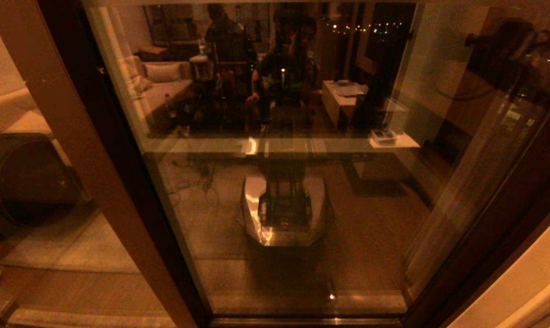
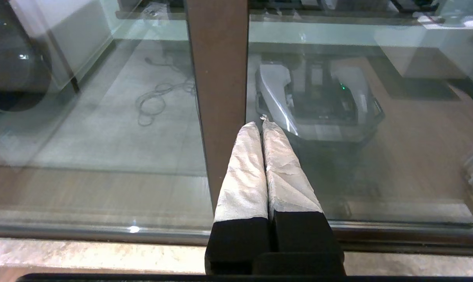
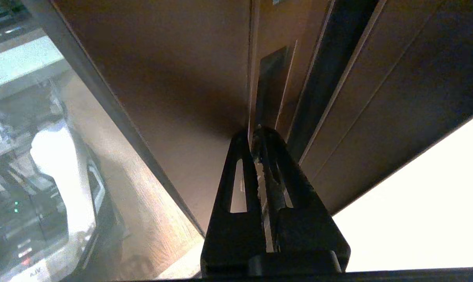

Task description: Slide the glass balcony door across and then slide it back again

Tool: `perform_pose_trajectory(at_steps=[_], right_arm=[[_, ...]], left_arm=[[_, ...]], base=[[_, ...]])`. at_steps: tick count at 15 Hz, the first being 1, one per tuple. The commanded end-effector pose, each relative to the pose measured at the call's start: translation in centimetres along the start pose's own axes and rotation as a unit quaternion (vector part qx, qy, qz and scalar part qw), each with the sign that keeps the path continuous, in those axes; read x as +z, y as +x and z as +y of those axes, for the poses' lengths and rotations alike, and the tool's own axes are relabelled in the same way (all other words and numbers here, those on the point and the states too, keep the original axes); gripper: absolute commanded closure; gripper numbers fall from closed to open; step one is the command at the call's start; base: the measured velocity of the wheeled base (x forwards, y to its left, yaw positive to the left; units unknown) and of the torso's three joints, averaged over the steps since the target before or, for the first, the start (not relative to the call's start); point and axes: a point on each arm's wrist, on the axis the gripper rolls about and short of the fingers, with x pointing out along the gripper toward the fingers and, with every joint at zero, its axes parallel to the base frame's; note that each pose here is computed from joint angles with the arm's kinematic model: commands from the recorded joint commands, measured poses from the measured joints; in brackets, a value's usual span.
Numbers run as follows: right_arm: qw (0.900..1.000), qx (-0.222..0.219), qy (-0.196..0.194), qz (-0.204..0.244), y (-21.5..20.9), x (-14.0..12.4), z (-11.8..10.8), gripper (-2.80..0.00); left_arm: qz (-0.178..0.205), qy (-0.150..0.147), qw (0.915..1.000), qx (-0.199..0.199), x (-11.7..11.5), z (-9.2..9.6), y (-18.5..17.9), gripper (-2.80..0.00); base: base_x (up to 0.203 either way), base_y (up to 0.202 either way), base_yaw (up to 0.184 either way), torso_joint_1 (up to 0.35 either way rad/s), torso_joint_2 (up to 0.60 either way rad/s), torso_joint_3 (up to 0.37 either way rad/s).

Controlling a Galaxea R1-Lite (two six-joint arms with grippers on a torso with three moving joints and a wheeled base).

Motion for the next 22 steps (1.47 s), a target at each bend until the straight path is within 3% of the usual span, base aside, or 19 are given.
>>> perform_pose_trajectory(at_steps=[1,6,9,11,12,15,17,18,21,22], right_arm=[[1.0,0.011,0.0,-0.002,-1.3,0.2,-0.1,0.0],[0.999,0.047,-0.01,-0.014,-6.6,1.4,-0.9,0.0],[0.993,0.111,-0.021,-0.019,-12.0,0.9,-1.8,0.0],[0.981,0.193,-0.026,-0.019,-16.5,0.2,-2.1,0.0],[0.968,0.248,-0.027,-0.017,-18.8,-0.4,-2.2,0.0],[0.91,0.413,-0.031,-0.017,-25.7,-3.6,-2.8,0.0],[0.88,0.472,-0.032,-0.026,-29.9,-6.1,-3.4,0.0],[0.859,0.51,-0.03,-0.027,-32.3,-7.4,-3.8,0.0],[0.766,0.643,-0.022,0.015,-38.0,-10.2,-7.0,0.0],[0.748,0.662,-0.017,0.037,-40.0,-10.9,-8.8,0.0]], left_arm=[[-0.001,0.0,1.0,0.001,0.0,0.0,0.0,0.0],[0.0,0.0,1.0,0.001,0.0,0.0,0.0,0.0],[0.0,0.0,1.0,0.001,0.0,0.0,0.0,0.0],[-0.001,0.0,1.0,0.001,0.0,0.0,0.0,0.0],[0.0,0.0,1.0,0.001,0.0,0.0,0.0,0.0],[0.0,0.0,1.0,0.001,0.0,0.0,0.0,0.0],[-0.001,0.0,1.0,0.001,0.0,0.0,0.0,0.0],[-0.001,0.0,1.0,0.001,0.0,0.0,0.0,0.0],[0.0,0.0,1.0,0.001,0.0,0.0,0.0,0.0],[0.0,0.0,1.0,0.001,0.0,0.0,0.0,0.0]], base=[[0.0,0.0,0.0,0.0,0.0,0.0],[0.0,0.0,0.0,0.0,0.0,0.0],[0.0,0.0,0.0,0.0,0.0,0.0],[0.0,0.0,0.0,0.0,0.0,0.0],[0.0,0.0,0.0,0.0,0.0,0.0],[0.0,0.0,0.0,0.0,0.0,0.0],[0.0,0.0,0.0,0.0,0.0,0.0],[0.0,0.0,0.0,0.0,0.0,0.0],[0.0,0.0,0.0,0.0,0.0,0.0],[0.0,0.0,0.0,0.0,0.0,0.0]])
